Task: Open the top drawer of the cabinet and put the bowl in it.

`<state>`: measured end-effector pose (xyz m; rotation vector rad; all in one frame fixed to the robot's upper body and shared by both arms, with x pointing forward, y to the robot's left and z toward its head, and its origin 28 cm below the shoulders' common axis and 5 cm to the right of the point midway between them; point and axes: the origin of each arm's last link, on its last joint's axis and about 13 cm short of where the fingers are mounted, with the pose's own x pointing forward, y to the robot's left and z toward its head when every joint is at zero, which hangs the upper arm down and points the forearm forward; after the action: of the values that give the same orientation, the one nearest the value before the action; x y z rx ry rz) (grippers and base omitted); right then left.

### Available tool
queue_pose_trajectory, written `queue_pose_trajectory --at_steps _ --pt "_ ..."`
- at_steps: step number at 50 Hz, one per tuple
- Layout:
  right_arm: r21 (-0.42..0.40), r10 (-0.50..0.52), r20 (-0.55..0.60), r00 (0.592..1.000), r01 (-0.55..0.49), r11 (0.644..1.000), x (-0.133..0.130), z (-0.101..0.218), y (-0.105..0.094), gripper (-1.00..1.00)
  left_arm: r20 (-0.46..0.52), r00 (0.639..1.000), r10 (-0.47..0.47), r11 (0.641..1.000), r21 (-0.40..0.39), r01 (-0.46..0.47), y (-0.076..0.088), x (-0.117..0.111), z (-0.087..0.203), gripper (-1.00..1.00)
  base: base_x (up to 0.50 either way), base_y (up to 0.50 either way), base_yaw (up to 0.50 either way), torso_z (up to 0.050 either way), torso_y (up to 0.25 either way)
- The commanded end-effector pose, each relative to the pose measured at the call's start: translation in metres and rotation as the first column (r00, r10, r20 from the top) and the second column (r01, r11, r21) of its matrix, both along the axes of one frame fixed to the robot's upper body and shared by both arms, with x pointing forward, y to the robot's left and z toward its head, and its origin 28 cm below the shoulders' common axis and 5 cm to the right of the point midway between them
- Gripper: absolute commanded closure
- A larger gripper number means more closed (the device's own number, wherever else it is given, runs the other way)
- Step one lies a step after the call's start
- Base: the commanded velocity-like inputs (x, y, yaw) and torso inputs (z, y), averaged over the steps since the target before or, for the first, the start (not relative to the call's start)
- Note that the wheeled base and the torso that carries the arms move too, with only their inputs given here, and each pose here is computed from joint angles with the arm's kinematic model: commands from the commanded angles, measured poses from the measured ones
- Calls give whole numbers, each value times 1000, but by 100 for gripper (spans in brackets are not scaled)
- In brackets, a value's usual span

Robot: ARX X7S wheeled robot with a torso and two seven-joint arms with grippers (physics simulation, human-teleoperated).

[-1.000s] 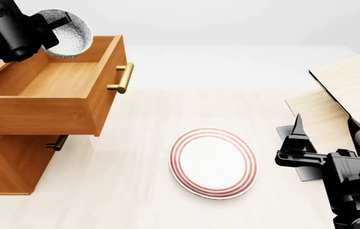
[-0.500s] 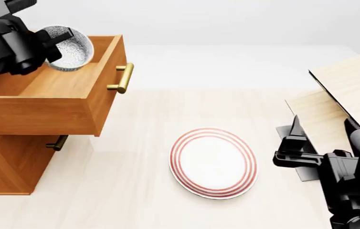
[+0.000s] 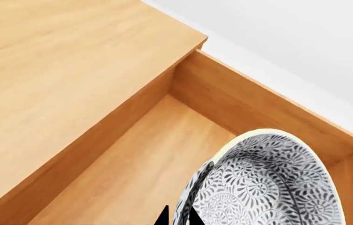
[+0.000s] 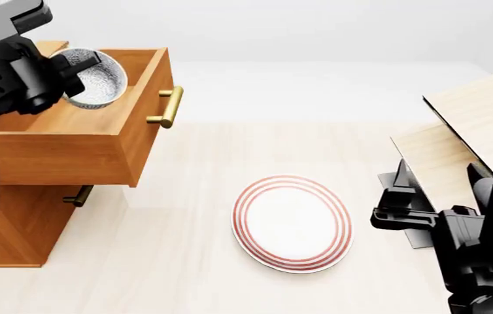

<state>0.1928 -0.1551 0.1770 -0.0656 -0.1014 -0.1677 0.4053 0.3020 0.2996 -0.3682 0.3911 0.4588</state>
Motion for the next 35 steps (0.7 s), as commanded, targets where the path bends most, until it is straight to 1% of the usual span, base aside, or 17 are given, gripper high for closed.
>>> queue_pose_trajectory --at_steps 1,6,7,25,30,35 --pt "0 1 -2 1000 -1 1000 1 -1 0 -100 14 1000 6 1000 3 -7 1 1 1 100 0 0 0 0 0" --pt "0 3 -3 1000 -3 1000 1 -1 1 -100 11 1000 -1 1000 4 1 1 1 0 100 0 0 0 0 0" --pt "0 3 -3 1000 -3 1000 1 -1 1 -100 10 1000 -4 1000 5 4 1 1 0 -100 0 0 0 0 0" --pt "0 6 -4 1000 -6 1000 1 -1 1 -100 22 1000 -16 1000 15 16 2 0 5 -100 0 0 0 0 0" --pt "1 5 -4 1000 -5 1000 1 -1 1 -100 39 999 -22 1000 22 21 2 -3 10 -100 0 0 0 0 0" --pt "2 5 -3 1000 -5 1000 1 -1 1 -100 77 997 -33 999 43 29 2 -7 19 -100 0 0 0 0 0"
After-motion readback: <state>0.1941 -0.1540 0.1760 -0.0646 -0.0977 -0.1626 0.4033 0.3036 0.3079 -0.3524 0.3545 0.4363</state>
